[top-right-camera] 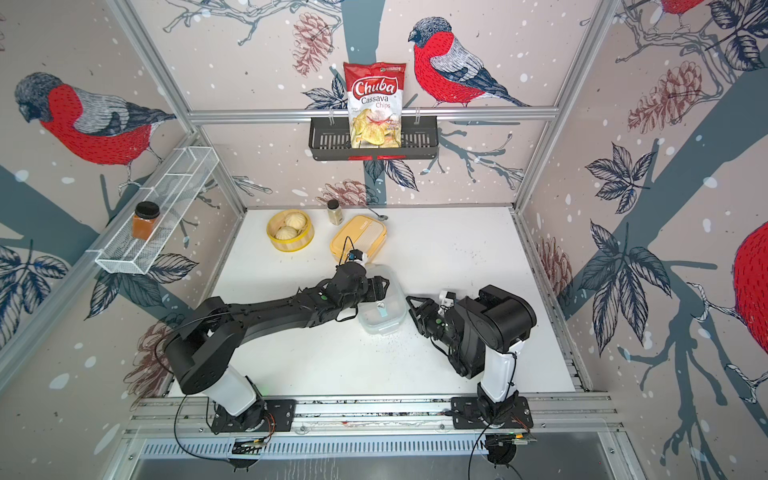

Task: Wipe the insides of the lunch boxes
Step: Open the lid of the lunch box.

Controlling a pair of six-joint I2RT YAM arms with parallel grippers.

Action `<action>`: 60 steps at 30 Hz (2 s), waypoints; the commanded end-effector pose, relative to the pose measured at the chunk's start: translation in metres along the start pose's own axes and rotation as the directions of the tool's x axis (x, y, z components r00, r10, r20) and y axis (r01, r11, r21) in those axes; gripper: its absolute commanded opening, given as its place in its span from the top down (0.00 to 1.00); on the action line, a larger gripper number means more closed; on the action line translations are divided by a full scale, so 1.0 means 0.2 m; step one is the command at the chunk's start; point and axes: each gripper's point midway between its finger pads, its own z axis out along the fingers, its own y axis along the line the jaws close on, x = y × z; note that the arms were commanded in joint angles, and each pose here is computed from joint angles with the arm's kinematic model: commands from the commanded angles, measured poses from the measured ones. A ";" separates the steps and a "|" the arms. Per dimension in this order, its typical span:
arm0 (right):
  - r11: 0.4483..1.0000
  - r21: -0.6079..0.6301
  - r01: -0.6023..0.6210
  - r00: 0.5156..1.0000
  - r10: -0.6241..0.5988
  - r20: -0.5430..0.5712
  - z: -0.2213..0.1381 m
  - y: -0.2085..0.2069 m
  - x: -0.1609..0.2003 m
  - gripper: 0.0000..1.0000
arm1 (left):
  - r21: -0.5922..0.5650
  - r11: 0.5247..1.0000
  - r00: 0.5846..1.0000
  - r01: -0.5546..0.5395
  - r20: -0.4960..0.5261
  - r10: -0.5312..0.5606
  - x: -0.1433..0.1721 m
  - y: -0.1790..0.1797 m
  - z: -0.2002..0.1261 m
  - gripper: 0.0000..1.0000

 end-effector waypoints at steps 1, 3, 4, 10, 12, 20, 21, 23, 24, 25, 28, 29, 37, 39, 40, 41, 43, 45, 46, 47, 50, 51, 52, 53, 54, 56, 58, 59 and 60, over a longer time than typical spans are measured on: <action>0.975 -0.220 -0.041 0.998 0.053 0.047 -0.05 0.27 -0.05 0.29 | -0.004 1.000 1.000 -0.019 -0.007 0.019 0.01 0.00 0.01 0.23; 0.969 -0.229 -0.097 0.992 0.111 0.052 -0.07 0.28 -0.06 0.25 | -0.002 1.000 1.000 -0.024 -0.005 0.024 0.00 0.00 0.01 0.23; 0.962 -0.246 -0.115 0.990 0.130 0.047 -0.07 0.30 -0.06 0.24 | -0.001 1.000 1.000 -0.027 -0.003 0.027 0.00 0.00 0.01 0.23; 0.904 -0.293 -0.311 0.941 0.336 0.039 -0.07 0.34 -0.11 0.20 | 0.017 0.999 1.000 -0.027 -0.002 0.027 0.00 -0.02 0.01 0.23; 0.874 -0.284 -0.395 0.906 0.421 0.035 -0.07 0.31 -0.11 0.20 | 0.022 0.999 1.000 -0.028 0.000 0.028 -0.01 -0.02 0.01 0.23; 0.787 -0.301 -0.538 0.834 0.550 -0.053 0.03 0.37 -0.06 0.21 | 0.033 0.999 0.999 -0.036 -0.005 0.036 -0.02 -0.05 0.01 0.23; 0.775 -0.302 -0.555 0.822 0.567 -0.057 0.04 0.37 -0.06 0.22 | 0.035 0.999 0.999 -0.035 -0.006 0.035 -0.02 -0.05 0.01 0.23; 0.752 -0.310 -0.582 0.799 0.599 -0.046 0.03 0.36 -0.08 0.22 | 0.036 0.999 0.999 -0.034 -0.006 0.035 -0.02 -0.05 0.01 0.23; 0.748 -0.314 -0.585 0.794 0.606 -0.038 0.03 0.36 -0.09 0.22 | 0.038 0.999 0.999 -0.035 -0.007 0.035 -0.02 -0.05 0.01 0.23; 0.742 -0.319 -0.589 0.791 0.610 -0.042 0.03 0.37 -0.09 0.22 | 0.037 0.999 0.999 -0.036 -0.007 0.036 -0.02 -0.05 0.01 0.23; 0.726 -0.319 -0.610 0.782 0.617 -0.091 0.05 0.41 -0.06 0.24 | 0.031 0.999 0.999 -0.042 -0.010 0.042 -0.01 -0.05 0.02 0.23; 0.718 -0.322 -0.618 0.776 0.622 -0.102 0.06 0.42 -0.05 0.24 | 0.029 0.999 0.999 -0.044 -0.012 0.044 -0.01 -0.05 0.02 0.23; 0.716 -0.306 -0.627 0.769 0.632 -0.098 0.13 0.39 -0.04 0.33 | 0.018 0.998 0.997 -0.058 -0.041 0.059 0.06 -0.02 0.06 0.23; 0.722 -0.302 -0.623 0.774 0.623 -0.109 0.18 0.39 -0.02 0.35 | 0.007 0.998 0.997 -0.061 -0.054 0.061 0.08 0.00 0.07 0.24; 0.725 -0.299 -0.620 0.778 0.617 -0.116 0.20 0.39 -0.01 0.36 | -0.005 0.998 0.997 -0.062 -0.055 0.061 0.09 0.02 0.07 0.24; 0.730 -0.302 -0.614 0.784 0.609 -0.121 0.21 0.40 -0.01 0.37 | -0.007 0.998 0.997 -0.060 -0.053 0.060 0.10 0.03 0.08 0.24; 0.738 -0.300 -0.604 0.792 0.599 -0.120 0.24 0.39 -0.01 0.41 | -0.006 0.998 0.997 -0.058 -0.051 0.058 0.11 0.04 0.08 0.24; 0.752 -0.294 -0.591 0.803 0.584 -0.121 0.27 0.38 -0.01 0.45 | -0.005 0.998 0.997 -0.059 -0.055 0.058 0.13 0.05 0.09 0.24; 0.756 -0.289 -0.587 0.805 0.581 -0.116 0.27 0.37 0.00 0.47 | -0.005 0.998 0.996 -0.059 -0.061 0.058 0.14 0.05 0.09 0.24; 0.758 -0.287 -0.586 0.807 0.580 -0.115 0.28 0.36 0.00 0.50 | -0.003 0.998 0.996 -0.061 -0.065 0.061 0.14 0.05 0.10 0.24; 0.762 -0.285 -0.581 0.810 0.574 -0.119 0.29 0.36 0.01 0.57 | -0.002 0.998 0.995 -0.063 -0.073 0.063 0.16 0.06 0.12 0.25; 0.761 -0.281 -0.584 0.808 0.576 -0.121 0.30 0.36 0.01 0.60 | -0.001 0.998 0.995 -0.062 -0.074 0.062 0.16 0.06 0.12 0.25; 0.762 -0.282 -0.583 0.810 0.574 -0.122 0.30 0.36 0.01 0.64 | -0.003 0.998 0.995 -0.063 -0.076 0.062 0.16 0.06 0.12 0.25; 0.767 -0.280 -0.577 0.814 0.568 -0.123 0.30 0.36 0.02 0.68 | -0.004 0.998 0.995 -0.066 -0.076 0.065 0.16 0.06 0.12 0.25; 0.772 -0.278 -0.571 0.819 0.560 -0.125 0.30 0.36 0.03 0.73 | -0.008 0.998 0.995 -0.068 -0.077 0.067 0.17 0.07 0.12 0.25; 0.781 -0.268 -0.563 0.825 0.550 -0.130 0.30 0.35 0.04 0.81 | -0.017 0.997 0.995 -0.072 -0.074 0.070 0.16 0.08 0.12 0.25; 0.795 -0.256 -0.551 0.834 0.538 -0.122 0.28 0.33 0.05 0.87 | -0.020 0.997 0.995 -0.075 -0.068 0.073 0.15 0.08 0.11 0.25; 0.798 -0.251 -0.548 0.835 0.539 -0.111 0.28 0.31 0.05 0.89 | -0.018 0.997 0.995 -0.076 -0.064 0.074 0.15 0.07 0.11 0.25; 0.802 -0.244 -0.546 0.836 0.539 -0.101 0.27 0.29 0.05 0.91 | -0.018 0.997 0.995 -0.075 -0.061 0.073 0.15 0.08 0.11 0.25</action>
